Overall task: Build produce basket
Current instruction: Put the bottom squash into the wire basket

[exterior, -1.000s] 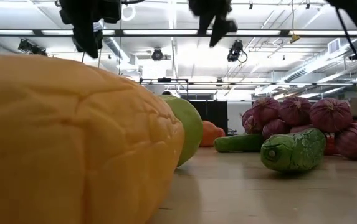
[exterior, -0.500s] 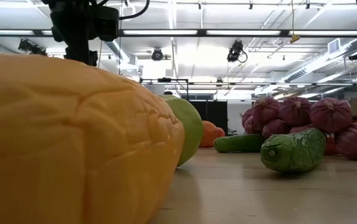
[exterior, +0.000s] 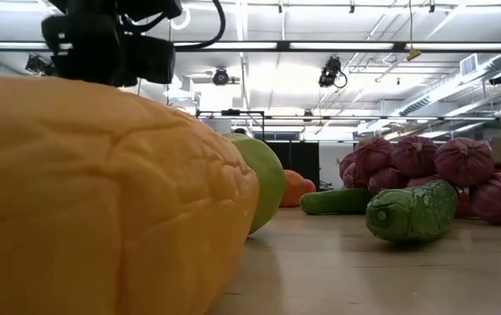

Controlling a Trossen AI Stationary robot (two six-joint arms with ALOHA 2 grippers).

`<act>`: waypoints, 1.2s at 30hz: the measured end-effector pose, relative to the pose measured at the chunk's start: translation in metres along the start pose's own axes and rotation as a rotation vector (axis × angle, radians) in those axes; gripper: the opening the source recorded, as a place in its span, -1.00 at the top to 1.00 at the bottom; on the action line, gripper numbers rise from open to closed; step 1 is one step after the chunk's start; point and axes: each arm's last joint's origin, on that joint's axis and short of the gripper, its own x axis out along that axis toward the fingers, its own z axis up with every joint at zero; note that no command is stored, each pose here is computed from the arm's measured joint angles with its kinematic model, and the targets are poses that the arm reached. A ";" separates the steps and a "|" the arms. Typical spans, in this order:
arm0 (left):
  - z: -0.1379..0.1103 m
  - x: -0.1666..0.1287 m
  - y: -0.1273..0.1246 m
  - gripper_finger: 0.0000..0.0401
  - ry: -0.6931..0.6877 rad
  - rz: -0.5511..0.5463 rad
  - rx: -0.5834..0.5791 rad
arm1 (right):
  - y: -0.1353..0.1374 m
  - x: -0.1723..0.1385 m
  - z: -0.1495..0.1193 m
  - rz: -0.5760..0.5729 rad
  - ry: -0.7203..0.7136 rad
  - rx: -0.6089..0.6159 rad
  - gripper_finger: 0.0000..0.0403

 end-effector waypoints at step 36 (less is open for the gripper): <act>0.007 0.041 -0.010 -0.61 0.236 0.189 0.057 | 0.012 -0.010 -0.020 0.001 -0.065 0.017 -0.39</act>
